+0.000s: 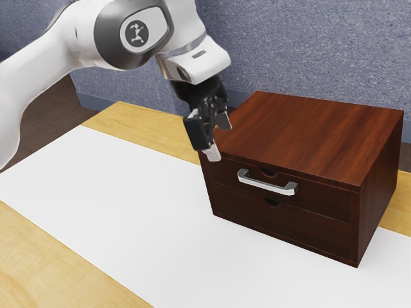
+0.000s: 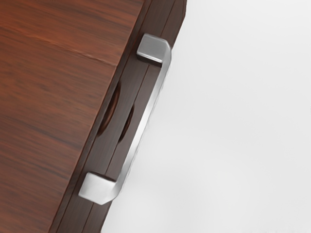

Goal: Pull the drawer handle with one arm to open the drawer

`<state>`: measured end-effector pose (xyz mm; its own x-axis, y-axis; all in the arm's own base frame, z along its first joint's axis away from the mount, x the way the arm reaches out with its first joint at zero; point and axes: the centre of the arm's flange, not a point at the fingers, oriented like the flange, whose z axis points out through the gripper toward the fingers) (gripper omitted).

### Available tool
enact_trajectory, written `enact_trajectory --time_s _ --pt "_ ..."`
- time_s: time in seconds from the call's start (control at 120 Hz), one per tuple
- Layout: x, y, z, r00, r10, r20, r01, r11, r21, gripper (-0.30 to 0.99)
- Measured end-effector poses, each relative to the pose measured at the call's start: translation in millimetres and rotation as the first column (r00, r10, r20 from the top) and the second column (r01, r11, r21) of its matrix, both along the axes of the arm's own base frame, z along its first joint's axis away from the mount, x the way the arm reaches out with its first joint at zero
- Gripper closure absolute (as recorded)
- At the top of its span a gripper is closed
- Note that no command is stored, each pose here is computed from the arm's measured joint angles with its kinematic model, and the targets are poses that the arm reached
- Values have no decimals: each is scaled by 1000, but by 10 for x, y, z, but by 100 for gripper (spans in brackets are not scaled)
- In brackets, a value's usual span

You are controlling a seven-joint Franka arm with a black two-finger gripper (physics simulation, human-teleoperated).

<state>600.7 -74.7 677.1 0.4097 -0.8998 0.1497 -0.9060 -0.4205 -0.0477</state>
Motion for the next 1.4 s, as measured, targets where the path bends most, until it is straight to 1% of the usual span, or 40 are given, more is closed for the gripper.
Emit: enact_trajectory --time_s 0.183,0.275,0.492,0.658,0.85,1.083,1.308,1.4 --pt "-28 -257 -273 986 -164 -6 164 986 15 0" --pt "-65 -343 -401 975 -224 2 224 974 23 0" --pt "-96 -373 -473 947 -312 70 309 950 55 0" --pt "-147 -343 -548 930 -352 104 345 935 79 0" --pt "-133 -320 -752 914 -385 125 376 922 96 0" --pt "-96 -372 -767 890 -423 168 409 905 115 0" --pt "-125 -568 -747 862 -471 186 455 882 125 0" --pt "-197 -603 -749 856 -482 187 466 876 127 0"
